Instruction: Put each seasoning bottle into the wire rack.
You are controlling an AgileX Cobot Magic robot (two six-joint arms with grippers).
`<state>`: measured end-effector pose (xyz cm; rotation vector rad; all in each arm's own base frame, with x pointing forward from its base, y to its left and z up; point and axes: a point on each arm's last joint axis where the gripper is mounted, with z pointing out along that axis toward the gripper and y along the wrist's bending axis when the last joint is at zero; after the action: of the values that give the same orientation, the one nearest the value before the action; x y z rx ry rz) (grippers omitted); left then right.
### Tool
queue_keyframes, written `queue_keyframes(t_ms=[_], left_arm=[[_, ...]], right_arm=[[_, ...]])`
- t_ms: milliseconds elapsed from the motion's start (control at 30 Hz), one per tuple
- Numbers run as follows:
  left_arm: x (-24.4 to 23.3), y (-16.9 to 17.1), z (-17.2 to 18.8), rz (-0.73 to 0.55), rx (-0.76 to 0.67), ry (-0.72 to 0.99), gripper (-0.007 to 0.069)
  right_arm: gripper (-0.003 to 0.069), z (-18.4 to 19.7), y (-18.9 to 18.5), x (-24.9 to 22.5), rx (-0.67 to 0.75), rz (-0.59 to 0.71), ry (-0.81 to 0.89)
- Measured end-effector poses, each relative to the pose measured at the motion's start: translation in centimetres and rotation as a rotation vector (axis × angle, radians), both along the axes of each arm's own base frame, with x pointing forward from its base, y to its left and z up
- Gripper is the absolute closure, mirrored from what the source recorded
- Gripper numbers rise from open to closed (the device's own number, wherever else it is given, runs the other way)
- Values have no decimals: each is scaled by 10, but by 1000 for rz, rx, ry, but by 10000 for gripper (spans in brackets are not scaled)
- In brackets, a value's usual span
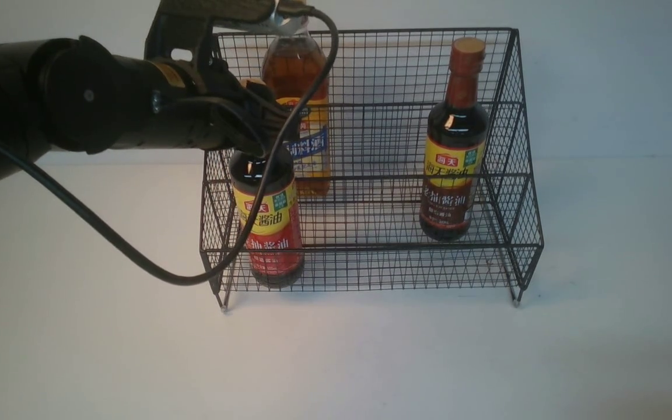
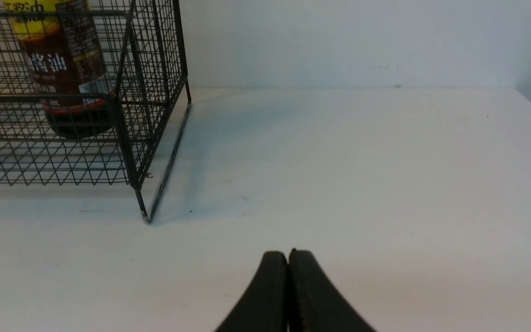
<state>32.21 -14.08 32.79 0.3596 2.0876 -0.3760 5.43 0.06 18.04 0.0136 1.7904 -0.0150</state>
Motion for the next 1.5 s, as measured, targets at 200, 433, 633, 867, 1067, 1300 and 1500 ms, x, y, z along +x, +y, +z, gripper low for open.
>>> queue_keyframes(t_ms=[200,433,633,867,1067,1300,1500], left_arm=[[0,-1,5,14,-50,-3,263],[-7,2,21,19,-73,-61,168],[-32,14,59,4,-70,-192,170],[-106,44,122,-24,-85,-365,380],[-175,70,149,-58,-64,-416,613],[-230,92,155,-77,-19,-426,630],[-258,104,161,-76,-39,-488,630]], right_arm=[[673,0,0,0,0,0,0],[673,0,0,0,0,0,0],[673,0,0,0,0,0,0],[673,0,0,0,0,0,0],[673,0,0,0,0,0,0],[673,0,0,0,0,0,0],[673,0,0,0,0,0,0]])
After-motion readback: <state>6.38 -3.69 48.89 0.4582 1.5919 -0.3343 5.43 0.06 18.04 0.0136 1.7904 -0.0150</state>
